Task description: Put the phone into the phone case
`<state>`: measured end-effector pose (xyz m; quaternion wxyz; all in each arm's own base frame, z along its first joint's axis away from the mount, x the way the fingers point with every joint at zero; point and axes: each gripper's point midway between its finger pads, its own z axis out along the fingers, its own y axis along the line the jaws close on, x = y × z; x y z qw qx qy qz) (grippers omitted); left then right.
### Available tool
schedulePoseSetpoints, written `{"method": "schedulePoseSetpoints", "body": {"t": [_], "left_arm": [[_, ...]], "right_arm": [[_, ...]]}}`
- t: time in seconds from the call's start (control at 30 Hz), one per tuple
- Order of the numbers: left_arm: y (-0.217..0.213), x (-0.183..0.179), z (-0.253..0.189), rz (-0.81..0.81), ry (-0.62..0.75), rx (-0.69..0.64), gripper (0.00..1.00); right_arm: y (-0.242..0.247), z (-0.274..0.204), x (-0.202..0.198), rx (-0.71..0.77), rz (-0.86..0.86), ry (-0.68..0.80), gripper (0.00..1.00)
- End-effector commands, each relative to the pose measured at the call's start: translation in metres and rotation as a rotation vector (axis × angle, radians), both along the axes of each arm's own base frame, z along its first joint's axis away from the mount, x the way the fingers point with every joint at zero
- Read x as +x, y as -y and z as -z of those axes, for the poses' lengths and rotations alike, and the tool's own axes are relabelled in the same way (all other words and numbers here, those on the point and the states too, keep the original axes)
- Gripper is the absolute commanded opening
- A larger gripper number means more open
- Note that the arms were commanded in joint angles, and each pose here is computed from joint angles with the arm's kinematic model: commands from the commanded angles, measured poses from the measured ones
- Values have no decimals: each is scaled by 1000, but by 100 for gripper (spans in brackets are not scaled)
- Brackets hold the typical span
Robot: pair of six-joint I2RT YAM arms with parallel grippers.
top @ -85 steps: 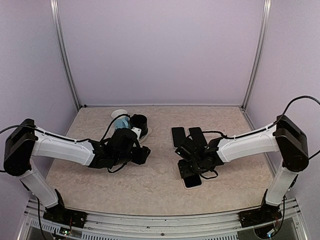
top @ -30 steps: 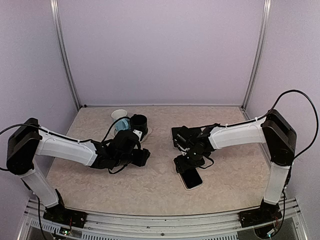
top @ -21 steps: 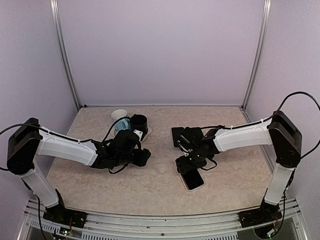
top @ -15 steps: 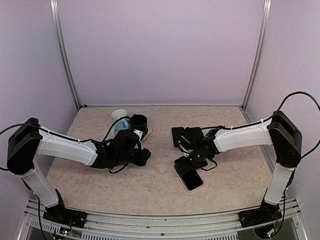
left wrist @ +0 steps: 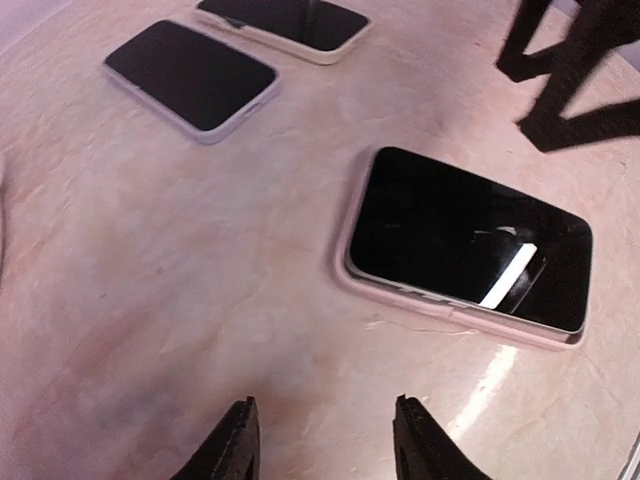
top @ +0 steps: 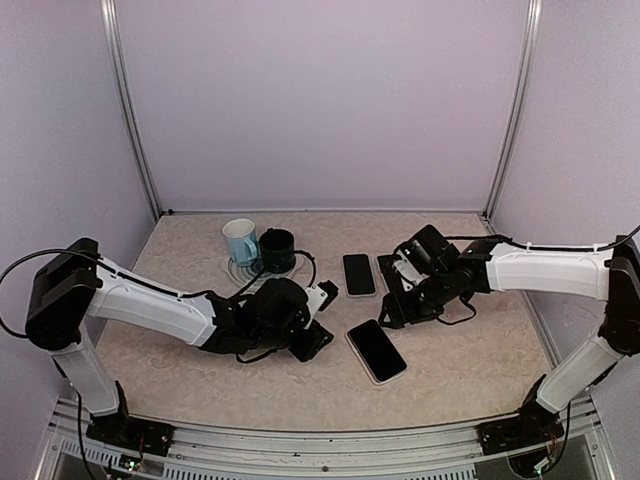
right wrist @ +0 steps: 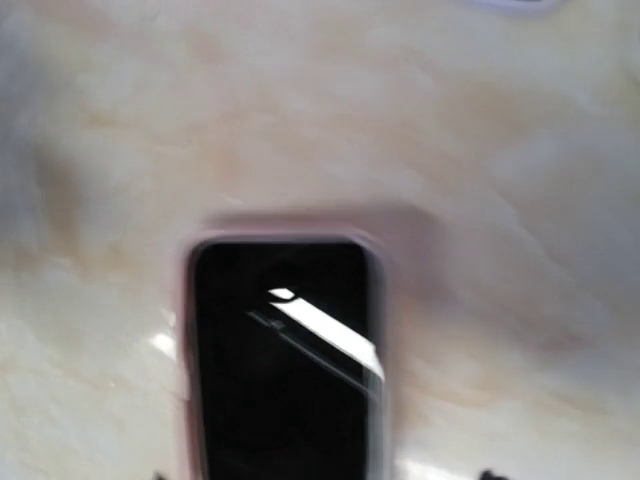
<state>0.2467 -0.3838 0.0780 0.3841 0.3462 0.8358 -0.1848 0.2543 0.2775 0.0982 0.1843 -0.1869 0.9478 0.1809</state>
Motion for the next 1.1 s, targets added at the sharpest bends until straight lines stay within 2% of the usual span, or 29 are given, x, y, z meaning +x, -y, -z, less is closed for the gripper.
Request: {"method": "schedulePoseSetpoints", "body": {"t": [0.0, 0.07, 0.1, 0.27, 0.43, 0.83, 1.07], "left_arm": [[37, -16, 2, 156, 6, 11, 39], [46, -15, 10, 169, -16, 34, 27], [47, -17, 21, 178, -33, 57, 24], [63, -31, 40, 258, -51, 92, 24], [62, -35, 65, 268, -92, 144, 23], [65, -48, 82, 331, -142, 150, 22], [64, -46, 79, 324, -127, 138, 22]], "right_arm": [[27, 36, -32, -23, -21, -161, 53], [29, 40, -38, -7, -26, -174, 43], [27, 41, -40, 6, -32, -179, 40], [24, 58, -47, 18, -63, -218, 32], [22, 73, -54, 23, -68, -264, 18], [-7, 95, -81, -37, -147, -341, 12], [-3, 105, -101, -93, -135, -384, 15]]}}
